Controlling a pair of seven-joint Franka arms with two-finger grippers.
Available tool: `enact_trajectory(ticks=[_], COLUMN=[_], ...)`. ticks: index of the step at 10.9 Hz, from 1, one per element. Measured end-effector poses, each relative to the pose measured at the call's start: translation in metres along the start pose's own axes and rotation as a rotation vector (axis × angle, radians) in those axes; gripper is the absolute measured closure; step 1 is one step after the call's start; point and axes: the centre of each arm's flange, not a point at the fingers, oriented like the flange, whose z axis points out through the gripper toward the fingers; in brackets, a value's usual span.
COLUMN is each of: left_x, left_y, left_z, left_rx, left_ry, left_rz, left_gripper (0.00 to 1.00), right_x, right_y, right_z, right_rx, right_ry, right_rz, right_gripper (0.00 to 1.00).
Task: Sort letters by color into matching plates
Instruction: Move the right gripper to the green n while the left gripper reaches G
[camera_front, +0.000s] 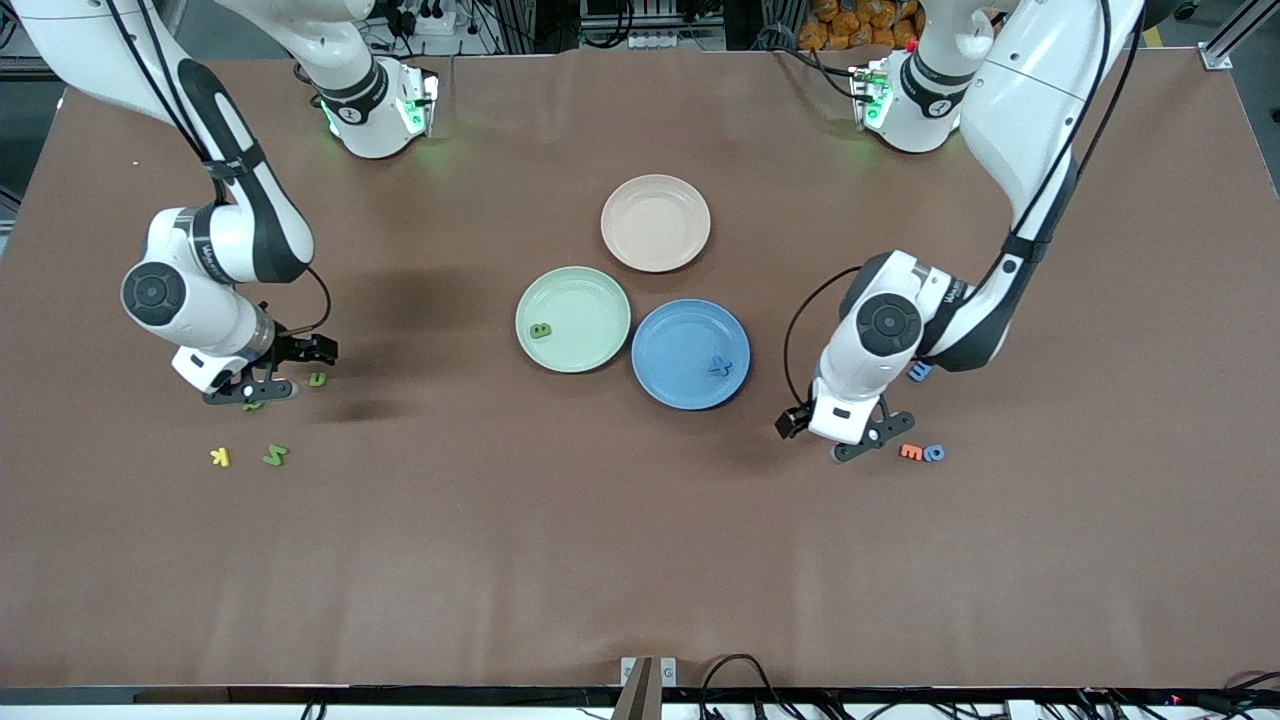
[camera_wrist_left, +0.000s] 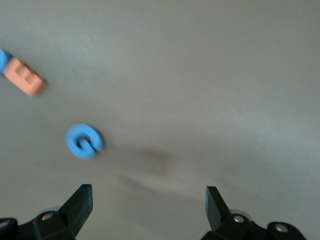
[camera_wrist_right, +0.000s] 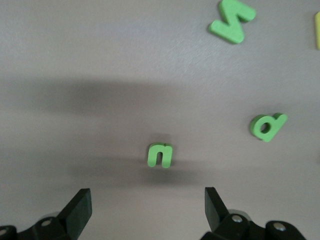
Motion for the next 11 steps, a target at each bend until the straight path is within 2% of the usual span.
enact_trajectory(ticks=[2, 4, 7, 11], left_x=[0.032, 0.047, 0.053, 0.051], left_y=[-0.038, -0.062, -0.079, -0.076], left_z=[0.006, 0.011, 0.016, 0.017], left_rx=[0.027, 0.048, 0.058, 0.023], left_ry=[0.008, 0.012, 0.002, 0.022], left_rz=[0.057, 0.066, 0.043, 0.046], left_gripper=[0.0, 0.0, 0.03, 0.04], right_x=[-0.011, -0.011, -0.007, -0.006], right_y=[-0.003, -0.002, -0.003, 0.001], right_z=[0.015, 0.016, 0.026, 0.046], right_rx=[0.006, 0.006, 0.011, 0.021], right_ry=[0.019, 0.034, 0.076, 0.086], right_rz=[-0.001, 0.002, 0.001, 0.011], right_gripper=[0.0, 0.0, 0.0, 0.0])
